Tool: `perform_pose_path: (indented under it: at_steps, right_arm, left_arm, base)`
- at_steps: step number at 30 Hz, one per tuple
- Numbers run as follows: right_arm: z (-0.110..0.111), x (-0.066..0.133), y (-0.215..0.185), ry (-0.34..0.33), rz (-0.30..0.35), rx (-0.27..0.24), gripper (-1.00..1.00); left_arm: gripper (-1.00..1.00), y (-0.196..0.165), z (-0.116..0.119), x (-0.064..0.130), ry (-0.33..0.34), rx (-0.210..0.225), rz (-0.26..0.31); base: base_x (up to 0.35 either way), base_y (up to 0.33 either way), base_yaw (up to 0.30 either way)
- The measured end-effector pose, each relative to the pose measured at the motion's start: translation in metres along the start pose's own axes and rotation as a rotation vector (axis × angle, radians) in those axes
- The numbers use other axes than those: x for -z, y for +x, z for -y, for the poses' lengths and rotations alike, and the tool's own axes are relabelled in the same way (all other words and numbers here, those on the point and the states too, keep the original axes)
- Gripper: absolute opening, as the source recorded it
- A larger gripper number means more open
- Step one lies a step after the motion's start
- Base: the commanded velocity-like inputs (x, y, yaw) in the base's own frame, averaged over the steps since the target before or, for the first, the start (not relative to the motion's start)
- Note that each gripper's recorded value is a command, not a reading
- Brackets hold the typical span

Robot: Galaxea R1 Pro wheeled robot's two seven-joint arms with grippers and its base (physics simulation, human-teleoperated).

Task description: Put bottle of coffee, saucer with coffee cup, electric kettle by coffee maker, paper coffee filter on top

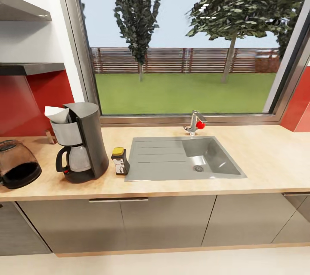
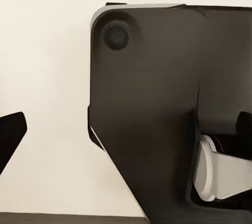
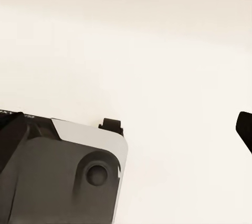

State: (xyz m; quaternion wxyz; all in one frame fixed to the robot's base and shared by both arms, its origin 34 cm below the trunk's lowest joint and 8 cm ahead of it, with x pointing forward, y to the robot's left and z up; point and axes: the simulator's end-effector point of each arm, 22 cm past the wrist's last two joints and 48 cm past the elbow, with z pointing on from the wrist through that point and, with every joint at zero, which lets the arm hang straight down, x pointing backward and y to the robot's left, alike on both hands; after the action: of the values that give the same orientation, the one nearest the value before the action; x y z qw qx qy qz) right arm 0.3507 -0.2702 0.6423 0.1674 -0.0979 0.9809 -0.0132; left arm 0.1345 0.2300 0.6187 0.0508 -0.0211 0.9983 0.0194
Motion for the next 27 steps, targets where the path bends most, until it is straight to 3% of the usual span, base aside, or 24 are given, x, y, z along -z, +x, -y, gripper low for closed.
perform_pose_path:
  at_steps: [5, 16, 27]
  right_arm:
    - [-0.0007, 0.0000, 0.0001, -0.001, 0.000, -0.001, 1.00]
    - [0.0000, 0.0000, 0.0009, 0.000, -0.002, -0.002, 1.00]
    - [0.0018, 0.0001, 0.0007, 0.004, -0.001, -0.004, 1.00]
  left_arm:
    - [1.00, 0.0011, -0.0001, 0.0001, -0.001, 0.002, -0.002]
    - [1.00, 0.0025, 0.0009, 0.0004, 0.002, 0.002, -0.001]
    - [1.00, -0.0002, 0.0039, 0.0006, 0.005, 0.002, 0.009]
  base:
    - [0.000, 0.000, 0.053]
    - [0.000, -0.008, 0.246]
    - [0.000, -0.235, 0.038]
